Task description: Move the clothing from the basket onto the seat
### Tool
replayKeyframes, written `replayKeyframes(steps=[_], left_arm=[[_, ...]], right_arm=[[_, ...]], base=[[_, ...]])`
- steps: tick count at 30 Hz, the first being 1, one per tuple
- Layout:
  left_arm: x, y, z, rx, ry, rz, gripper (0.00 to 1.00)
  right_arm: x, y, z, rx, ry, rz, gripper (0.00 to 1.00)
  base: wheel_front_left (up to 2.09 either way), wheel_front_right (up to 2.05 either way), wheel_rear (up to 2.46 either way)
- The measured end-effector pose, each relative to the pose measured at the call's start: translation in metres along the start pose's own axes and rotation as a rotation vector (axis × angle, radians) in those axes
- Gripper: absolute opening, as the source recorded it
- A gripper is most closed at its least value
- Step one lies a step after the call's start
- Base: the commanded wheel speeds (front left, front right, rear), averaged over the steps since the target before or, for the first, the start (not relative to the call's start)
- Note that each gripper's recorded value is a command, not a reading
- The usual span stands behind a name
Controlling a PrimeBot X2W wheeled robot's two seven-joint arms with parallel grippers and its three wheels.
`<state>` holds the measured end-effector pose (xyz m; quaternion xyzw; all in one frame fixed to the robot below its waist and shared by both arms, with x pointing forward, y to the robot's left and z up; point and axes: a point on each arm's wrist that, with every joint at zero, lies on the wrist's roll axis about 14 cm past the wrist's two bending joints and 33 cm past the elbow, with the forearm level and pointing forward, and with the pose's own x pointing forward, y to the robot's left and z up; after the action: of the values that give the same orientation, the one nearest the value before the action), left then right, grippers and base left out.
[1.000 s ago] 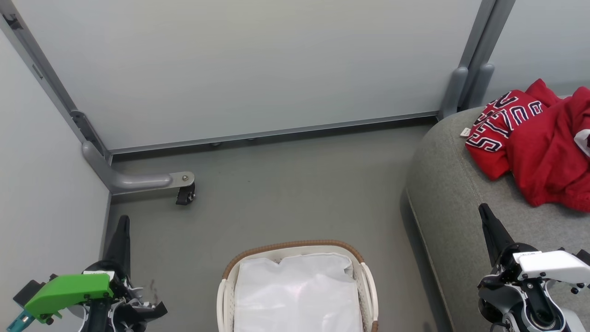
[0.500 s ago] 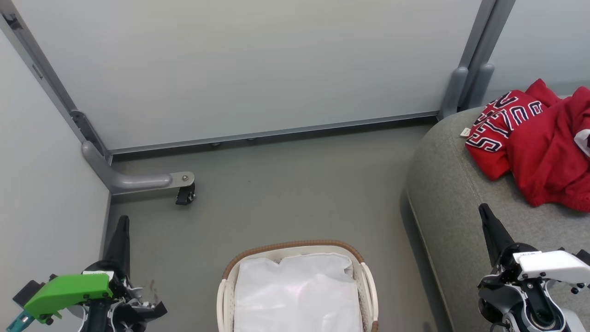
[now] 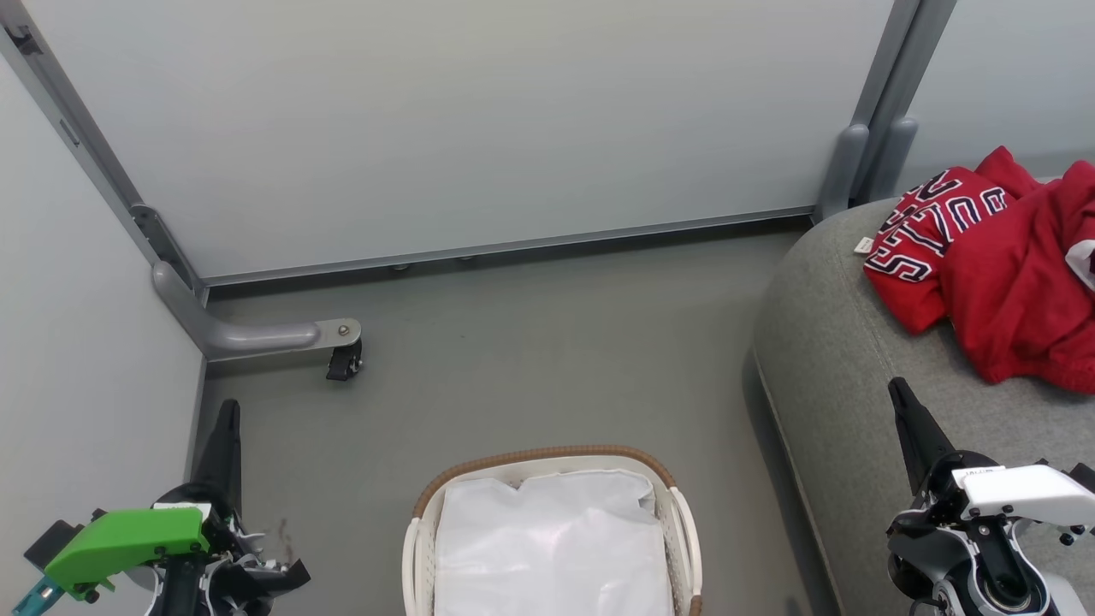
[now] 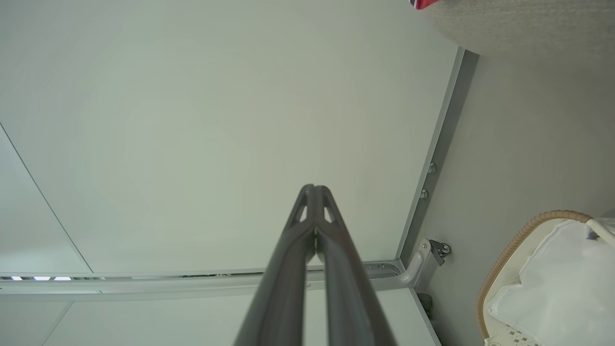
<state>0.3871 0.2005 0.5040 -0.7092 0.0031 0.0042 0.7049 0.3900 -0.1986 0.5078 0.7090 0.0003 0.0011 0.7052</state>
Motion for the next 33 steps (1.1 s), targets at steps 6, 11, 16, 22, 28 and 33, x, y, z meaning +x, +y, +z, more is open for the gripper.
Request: replayKeyframes(steps=[6,11,16,22,28,33], left_arm=[[0.0,0.0,-0.0001,0.0,0.0,0.0,0.0],[0.0,0.0001,-0.0006,0.001,0.001,0.0,0.0],[0.0001,0.0,-0.0007,0.001,0.002,0.0,0.0],[0.0004,-0.0004,-0.0008,0.001,0.003,-0.001,0.0],[0.0004,-0.0005,-0.0009,0.0,0.002,-0.002,0.0],[0.0004,-0.0005,-0.0011,-0.001,0.003,-0.002,0.0]], right_arm=[[0.0,0.0,0.0,0.0,0.0,0.0,0.0],[0.0,-0.0001,0.0,0.0,0.0,0.0,0.0],[0.0,0.0,0.0,0.0,0.0,0.0,0.0],[0.0,-0.0001,0.0,0.0,0.0,0.0,0.0],[0.0,0.0,0.0,0.0,0.0,0.0,0.0],[0.0,0.0,0.0,0.0,0.0,0.0,0.0]], base=[[0.0,0.0,0.0],[0.0,0.0,0.0],[0.0,0.0,0.0],[0.0,0.0,0.0],[0.0,0.0,0.0],[0.0,0.0,0.0]])
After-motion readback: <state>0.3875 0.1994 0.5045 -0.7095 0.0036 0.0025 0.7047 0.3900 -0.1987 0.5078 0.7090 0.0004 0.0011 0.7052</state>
